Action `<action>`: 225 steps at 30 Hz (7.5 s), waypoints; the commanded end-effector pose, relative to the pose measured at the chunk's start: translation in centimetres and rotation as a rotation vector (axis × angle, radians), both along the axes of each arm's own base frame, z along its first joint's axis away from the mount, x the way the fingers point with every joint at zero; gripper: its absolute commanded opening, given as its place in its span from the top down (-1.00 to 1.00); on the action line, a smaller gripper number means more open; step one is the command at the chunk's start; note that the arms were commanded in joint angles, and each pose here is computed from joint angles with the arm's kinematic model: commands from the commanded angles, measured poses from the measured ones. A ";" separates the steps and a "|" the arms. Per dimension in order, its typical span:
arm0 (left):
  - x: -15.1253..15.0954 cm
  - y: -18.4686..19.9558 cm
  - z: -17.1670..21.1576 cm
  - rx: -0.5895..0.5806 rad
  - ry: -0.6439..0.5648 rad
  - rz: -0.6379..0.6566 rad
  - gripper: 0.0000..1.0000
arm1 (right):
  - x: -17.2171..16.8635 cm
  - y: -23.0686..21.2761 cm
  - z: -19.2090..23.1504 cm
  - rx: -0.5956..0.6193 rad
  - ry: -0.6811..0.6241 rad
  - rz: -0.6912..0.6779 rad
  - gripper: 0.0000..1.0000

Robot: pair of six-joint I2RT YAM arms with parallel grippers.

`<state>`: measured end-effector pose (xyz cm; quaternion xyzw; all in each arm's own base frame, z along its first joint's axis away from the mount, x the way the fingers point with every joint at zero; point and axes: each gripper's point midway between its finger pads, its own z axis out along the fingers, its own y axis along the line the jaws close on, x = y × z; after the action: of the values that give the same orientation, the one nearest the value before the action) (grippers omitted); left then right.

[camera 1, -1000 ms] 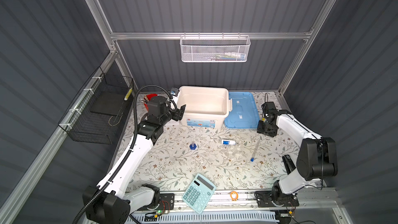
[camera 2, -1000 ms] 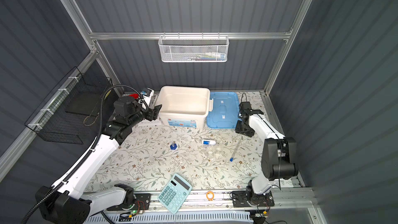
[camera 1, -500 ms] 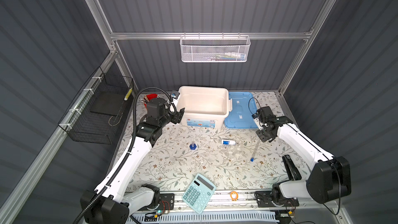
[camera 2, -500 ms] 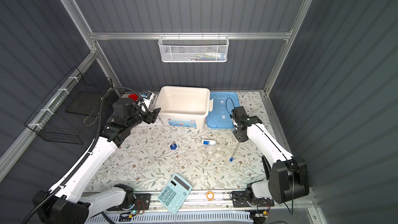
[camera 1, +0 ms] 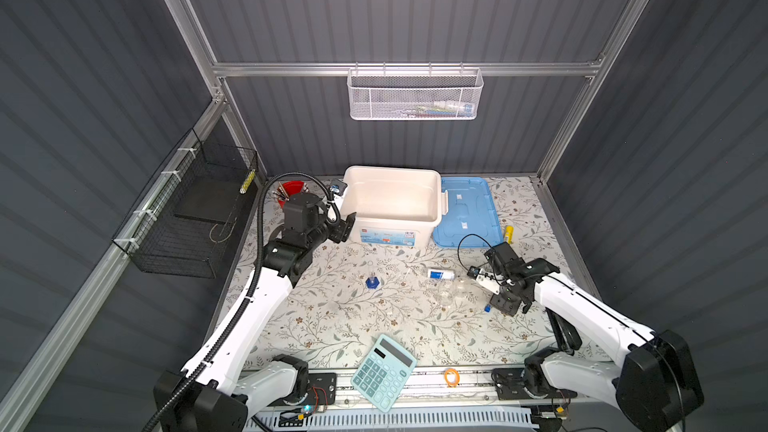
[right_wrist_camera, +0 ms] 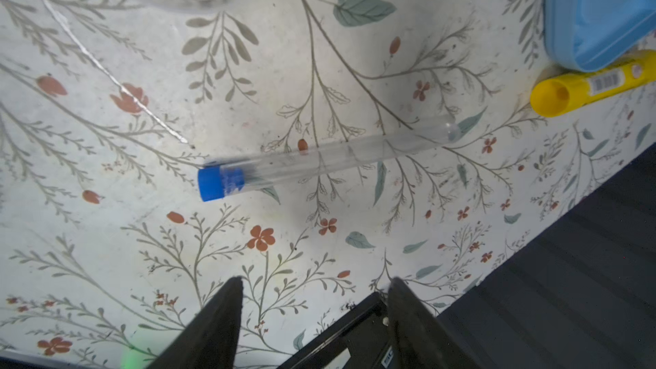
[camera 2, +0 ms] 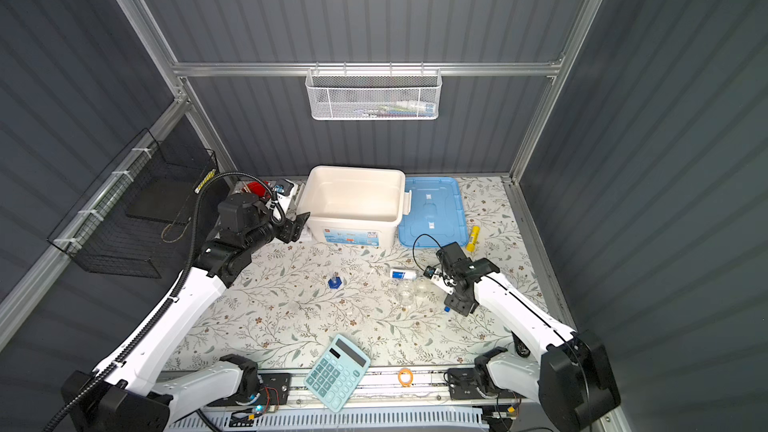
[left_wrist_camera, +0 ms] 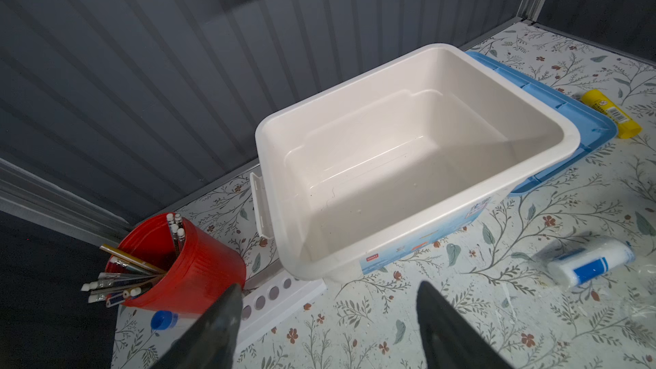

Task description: Organize the chemistry lab equipment

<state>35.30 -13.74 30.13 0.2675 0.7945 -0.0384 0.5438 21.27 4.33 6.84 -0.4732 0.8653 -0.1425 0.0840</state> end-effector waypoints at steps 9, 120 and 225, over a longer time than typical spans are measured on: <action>-0.4 0.0 0.4 0.015 -0.027 -0.009 -0.55 | 1.3 2.1 -1.5 0.060 -0.022 0.076 -0.40; -1.1 0.5 1.9 0.026 -0.073 -0.009 -0.55 | 2.2 4.0 -4.7 0.189 0.130 0.061 -0.01; -0.7 0.1 0.7 0.031 -0.052 -0.021 -0.55 | 4.1 -1.3 -5.6 0.312 0.047 -0.216 0.07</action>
<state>34.53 -13.17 31.00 0.2758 0.7832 -0.0222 0.5568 25.94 2.98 1.88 -0.3602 0.9238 -0.0095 0.1298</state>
